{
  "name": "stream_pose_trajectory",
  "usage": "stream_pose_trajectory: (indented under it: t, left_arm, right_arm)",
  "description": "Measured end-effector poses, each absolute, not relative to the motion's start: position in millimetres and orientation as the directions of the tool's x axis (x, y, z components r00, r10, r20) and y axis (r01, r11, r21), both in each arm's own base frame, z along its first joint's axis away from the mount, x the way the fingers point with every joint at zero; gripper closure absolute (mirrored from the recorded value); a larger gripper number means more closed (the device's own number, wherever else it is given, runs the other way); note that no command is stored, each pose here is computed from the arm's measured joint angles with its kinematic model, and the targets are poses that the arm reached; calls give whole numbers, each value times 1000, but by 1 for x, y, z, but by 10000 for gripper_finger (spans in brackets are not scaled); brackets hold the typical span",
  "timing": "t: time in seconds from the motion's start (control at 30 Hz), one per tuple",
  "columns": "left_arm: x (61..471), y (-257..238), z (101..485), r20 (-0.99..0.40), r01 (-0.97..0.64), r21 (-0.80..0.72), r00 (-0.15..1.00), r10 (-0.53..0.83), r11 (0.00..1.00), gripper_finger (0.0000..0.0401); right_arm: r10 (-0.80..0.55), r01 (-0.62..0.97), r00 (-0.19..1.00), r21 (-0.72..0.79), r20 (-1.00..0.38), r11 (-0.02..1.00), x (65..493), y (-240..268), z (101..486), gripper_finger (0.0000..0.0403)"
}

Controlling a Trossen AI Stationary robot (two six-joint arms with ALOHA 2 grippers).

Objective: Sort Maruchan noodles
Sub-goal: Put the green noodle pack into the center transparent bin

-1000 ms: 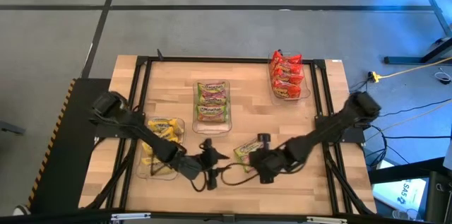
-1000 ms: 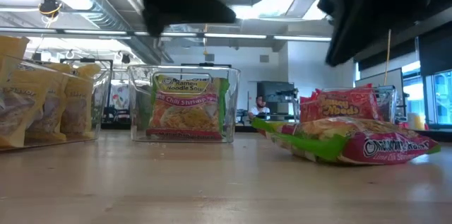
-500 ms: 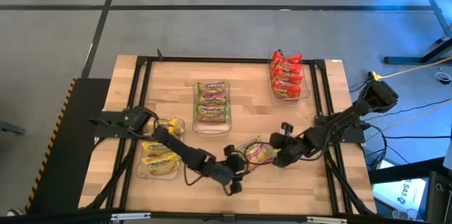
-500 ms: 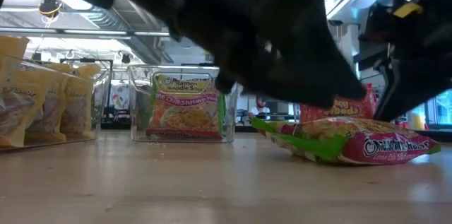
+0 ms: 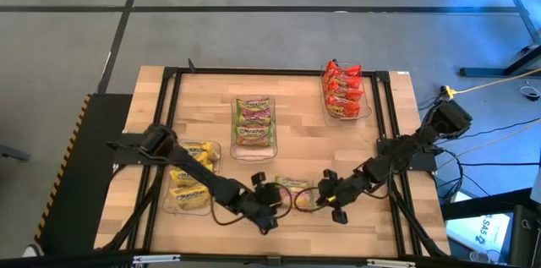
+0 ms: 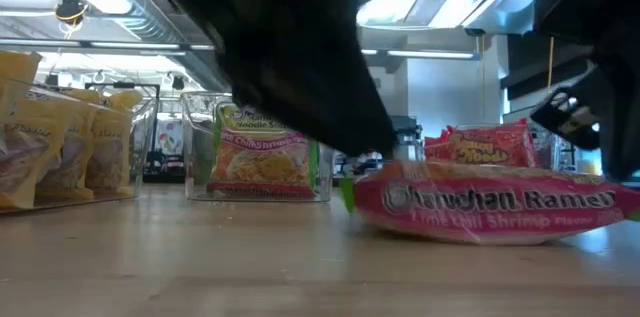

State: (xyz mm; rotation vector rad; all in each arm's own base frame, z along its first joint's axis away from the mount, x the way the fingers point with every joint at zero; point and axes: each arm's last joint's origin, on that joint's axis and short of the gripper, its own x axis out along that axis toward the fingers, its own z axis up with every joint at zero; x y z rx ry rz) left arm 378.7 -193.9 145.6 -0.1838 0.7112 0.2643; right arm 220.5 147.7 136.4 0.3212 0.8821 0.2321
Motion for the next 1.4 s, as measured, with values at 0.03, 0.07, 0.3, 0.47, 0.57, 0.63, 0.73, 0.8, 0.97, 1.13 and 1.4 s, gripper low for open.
stream_pose_trajectory:
  t: [0.03,0.07,0.3,0.47,0.57,0.63,0.73,0.8,0.97,1.13,1.4]
  left_arm:
    - [375,-198,151,-662,-290,-77,730,168,954,236]
    - [372,-201,156,-658,-282,-77,735,164,956,236]
    - [366,-224,172,-552,-224,-101,823,133,969,236]
    - [379,-225,159,-511,-185,-145,855,87,972,236]
    - [383,-227,146,-508,-184,-150,857,84,972,236]
    - [385,-226,136,-518,-187,-142,851,88,972,236]
    - [386,-225,123,-539,-197,-126,836,99,972,236]
    - [388,-223,118,-547,-208,-122,830,110,970,236]
    - [390,-220,110,-558,-226,-119,821,123,967,236]
    - [390,-220,111,-556,-224,-113,821,126,968,236]
    - [389,-220,111,-557,-224,-111,821,126,968,236]
  right_arm:
    - [339,-77,609,371,-717,925,221,148,140,393]
    - [344,-81,606,374,-717,924,221,148,144,393]
    - [309,-5,618,390,-723,921,240,129,178,389]
    - [232,85,653,374,-721,923,259,102,186,324]
    - [201,126,655,367,-729,922,266,86,182,253]
    - [207,145,640,381,-740,913,271,78,177,203]
    - [229,167,610,406,-759,899,276,67,168,139]
    - [244,178,590,418,-770,891,280,62,162,108]
    - [362,138,553,511,-750,848,289,58,145,73]
    - [416,122,550,562,-725,818,298,59,132,71]
    - [494,114,528,634,-691,765,306,59,118,71]
